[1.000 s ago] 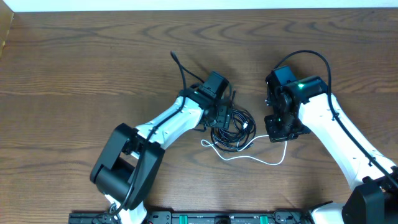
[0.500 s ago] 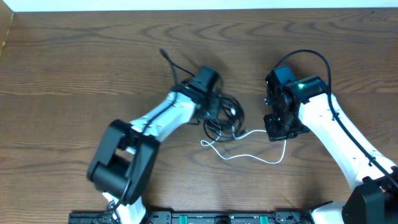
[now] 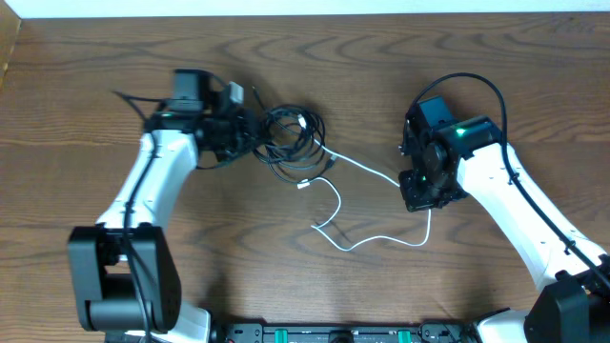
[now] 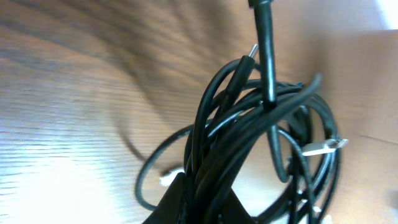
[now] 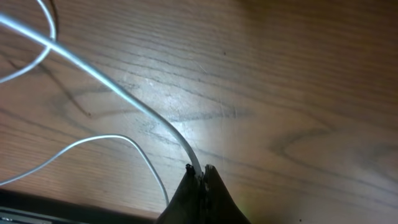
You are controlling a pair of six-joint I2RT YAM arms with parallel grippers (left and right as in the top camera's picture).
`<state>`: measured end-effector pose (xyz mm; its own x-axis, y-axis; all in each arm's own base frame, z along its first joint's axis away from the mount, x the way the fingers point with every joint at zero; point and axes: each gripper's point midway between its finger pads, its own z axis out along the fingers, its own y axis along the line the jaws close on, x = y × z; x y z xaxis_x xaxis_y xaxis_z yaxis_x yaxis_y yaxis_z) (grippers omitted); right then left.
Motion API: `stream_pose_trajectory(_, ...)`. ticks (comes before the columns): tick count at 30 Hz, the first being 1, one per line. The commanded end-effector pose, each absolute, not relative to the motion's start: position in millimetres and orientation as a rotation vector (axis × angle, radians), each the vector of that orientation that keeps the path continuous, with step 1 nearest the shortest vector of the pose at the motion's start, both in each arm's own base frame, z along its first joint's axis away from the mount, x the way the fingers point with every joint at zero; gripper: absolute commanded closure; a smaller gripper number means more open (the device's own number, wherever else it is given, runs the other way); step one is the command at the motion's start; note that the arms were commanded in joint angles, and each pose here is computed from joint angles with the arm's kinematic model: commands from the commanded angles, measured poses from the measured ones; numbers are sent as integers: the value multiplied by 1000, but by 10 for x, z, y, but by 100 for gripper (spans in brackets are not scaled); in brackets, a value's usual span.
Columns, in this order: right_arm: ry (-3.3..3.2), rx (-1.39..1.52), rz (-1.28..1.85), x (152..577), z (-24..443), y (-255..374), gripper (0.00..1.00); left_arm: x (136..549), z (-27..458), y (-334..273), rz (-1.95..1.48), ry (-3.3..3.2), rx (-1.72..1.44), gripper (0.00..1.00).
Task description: Untangle cables
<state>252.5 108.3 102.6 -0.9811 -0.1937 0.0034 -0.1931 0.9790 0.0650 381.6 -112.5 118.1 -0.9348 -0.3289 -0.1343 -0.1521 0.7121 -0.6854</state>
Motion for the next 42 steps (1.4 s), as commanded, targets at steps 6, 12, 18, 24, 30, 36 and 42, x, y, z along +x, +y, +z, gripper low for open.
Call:
stream_pose_trajectory(6, -2980, 800, -689, 2408, 1212, 1792, 99, 3815, 1699, -981, -1436, 2411, -174, 91)
stream_pose_trajectory(12, -2943, 895, -739, 2357, 1236, 1874, 99, 3772, 1259, -731, -1090, 2612, -303, 83)
stream_pose_trajectory(18, -3039, 720, -657, 2507, 1167, 1830, 99, 3683, 966, -720, -916, 2704, -310, 83)
stream_pose_trajectory(24, -3022, 775, -709, 2437, 1056, 2024, 99, 3617, 762, -636, -825, 2747, -340, 83)
stream_pose_trajectory(30, -3004, 966, -808, 2349, 956, 2398, 99, 3517, 559, -610, -799, 2798, -365, 48)
stream_pose_trajectory(36, -3013, 1031, -884, 2285, 952, 2731, 99, 3519, 457, -561, -755, 2821, -382, 55)
stream_pose_trajectory(42, -2995, 1064, -887, 2226, 915, 2838, 99, 3506, 432, -568, -754, 2830, -383, 55)
